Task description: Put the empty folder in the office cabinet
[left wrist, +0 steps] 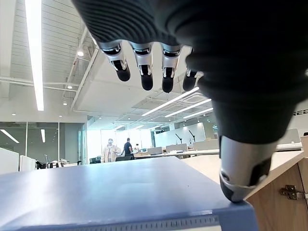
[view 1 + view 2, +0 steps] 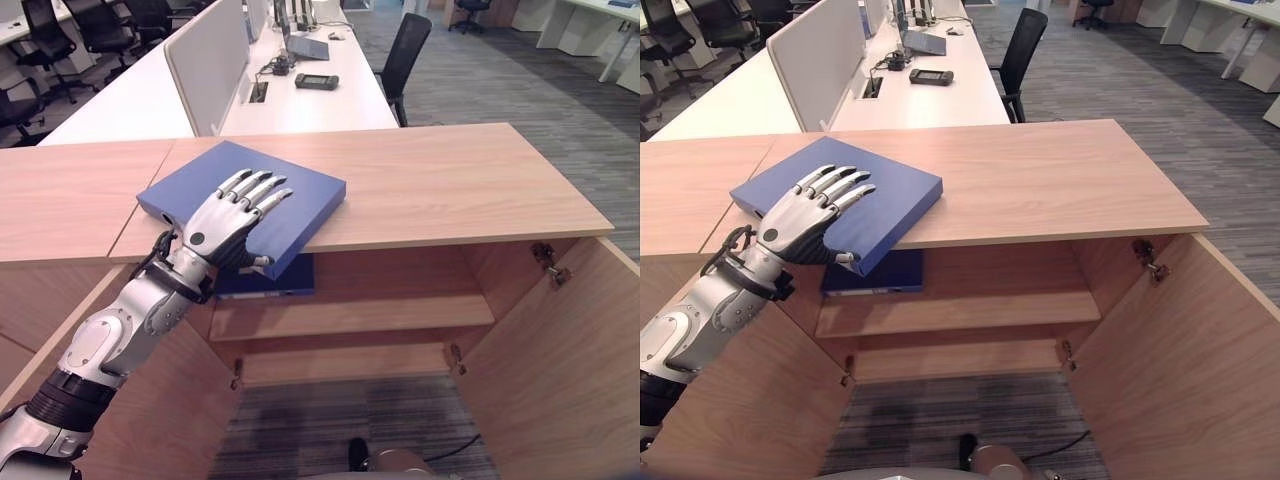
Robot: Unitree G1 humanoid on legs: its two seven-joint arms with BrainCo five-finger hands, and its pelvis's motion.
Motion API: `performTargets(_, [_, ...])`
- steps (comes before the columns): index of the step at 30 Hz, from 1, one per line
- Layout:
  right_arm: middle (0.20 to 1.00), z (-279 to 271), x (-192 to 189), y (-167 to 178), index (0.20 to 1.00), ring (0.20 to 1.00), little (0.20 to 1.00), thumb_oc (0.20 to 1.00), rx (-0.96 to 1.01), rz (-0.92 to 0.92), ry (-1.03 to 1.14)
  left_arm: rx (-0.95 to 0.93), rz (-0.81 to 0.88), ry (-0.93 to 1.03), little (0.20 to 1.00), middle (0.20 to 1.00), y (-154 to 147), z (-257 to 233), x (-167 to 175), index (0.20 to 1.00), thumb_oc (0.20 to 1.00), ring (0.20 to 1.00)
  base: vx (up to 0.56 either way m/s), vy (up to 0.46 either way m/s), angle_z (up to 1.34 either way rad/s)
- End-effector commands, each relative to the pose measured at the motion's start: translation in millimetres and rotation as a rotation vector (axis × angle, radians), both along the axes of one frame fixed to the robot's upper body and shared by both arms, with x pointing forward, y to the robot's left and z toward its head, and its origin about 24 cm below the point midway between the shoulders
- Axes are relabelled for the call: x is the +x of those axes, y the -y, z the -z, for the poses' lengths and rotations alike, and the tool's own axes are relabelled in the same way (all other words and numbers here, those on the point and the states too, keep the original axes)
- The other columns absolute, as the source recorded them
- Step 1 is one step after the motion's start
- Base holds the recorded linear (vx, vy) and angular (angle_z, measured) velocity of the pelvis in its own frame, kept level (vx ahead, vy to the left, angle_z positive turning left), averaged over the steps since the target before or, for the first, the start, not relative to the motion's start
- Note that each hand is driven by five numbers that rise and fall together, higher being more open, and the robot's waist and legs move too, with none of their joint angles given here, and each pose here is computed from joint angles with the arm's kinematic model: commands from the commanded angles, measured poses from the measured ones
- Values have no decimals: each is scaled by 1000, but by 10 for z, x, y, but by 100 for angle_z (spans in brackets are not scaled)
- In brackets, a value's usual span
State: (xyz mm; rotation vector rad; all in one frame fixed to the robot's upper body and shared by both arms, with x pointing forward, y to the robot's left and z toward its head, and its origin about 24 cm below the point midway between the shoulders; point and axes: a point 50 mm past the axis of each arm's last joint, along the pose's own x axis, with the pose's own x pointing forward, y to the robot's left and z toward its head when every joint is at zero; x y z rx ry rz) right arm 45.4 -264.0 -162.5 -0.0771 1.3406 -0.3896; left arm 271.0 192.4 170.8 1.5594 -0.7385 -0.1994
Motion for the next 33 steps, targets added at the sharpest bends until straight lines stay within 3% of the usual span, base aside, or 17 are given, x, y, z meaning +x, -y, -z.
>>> performTargets(1, [1000, 14, 12, -48, 1000, 1000, 1000, 1000, -1, 14, 3, 62, -64, -28, 1000, 1000, -148, 80, 0, 1000, 1000, 1000, 0, 0, 0])
performTargets(7, [1000, 26, -8, -80, 1000, 1000, 1000, 1000, 7, 21, 0, -108, -72, 20, 1000, 1000, -182, -17, -89, 1000, 1000, 1000, 0, 0, 0])
performTargets(15, [1000, 39, 64, -155, 1000, 1000, 1000, 1000, 36, 22, 22, -414, 81, 189, 1000, 1000, -20, -458, -296, 1000, 1000, 1000, -1, -1, 0])
performTargets(22, [1000, 41, 102, -181, 1000, 1000, 1000, 1000, 51, 3, 27, -461, 140, 324, 1000, 1000, 30, -728, -349, 1000, 1000, 1000, 0, 0, 0])
performTargets(33, [1000, 53, 90, -224, 1000, 1000, 1000, 1000, 65, -16, 22, -419, 150, 348, 1000, 1000, 14, -801, -405, 1000, 1000, 1000, 0, 0, 0])
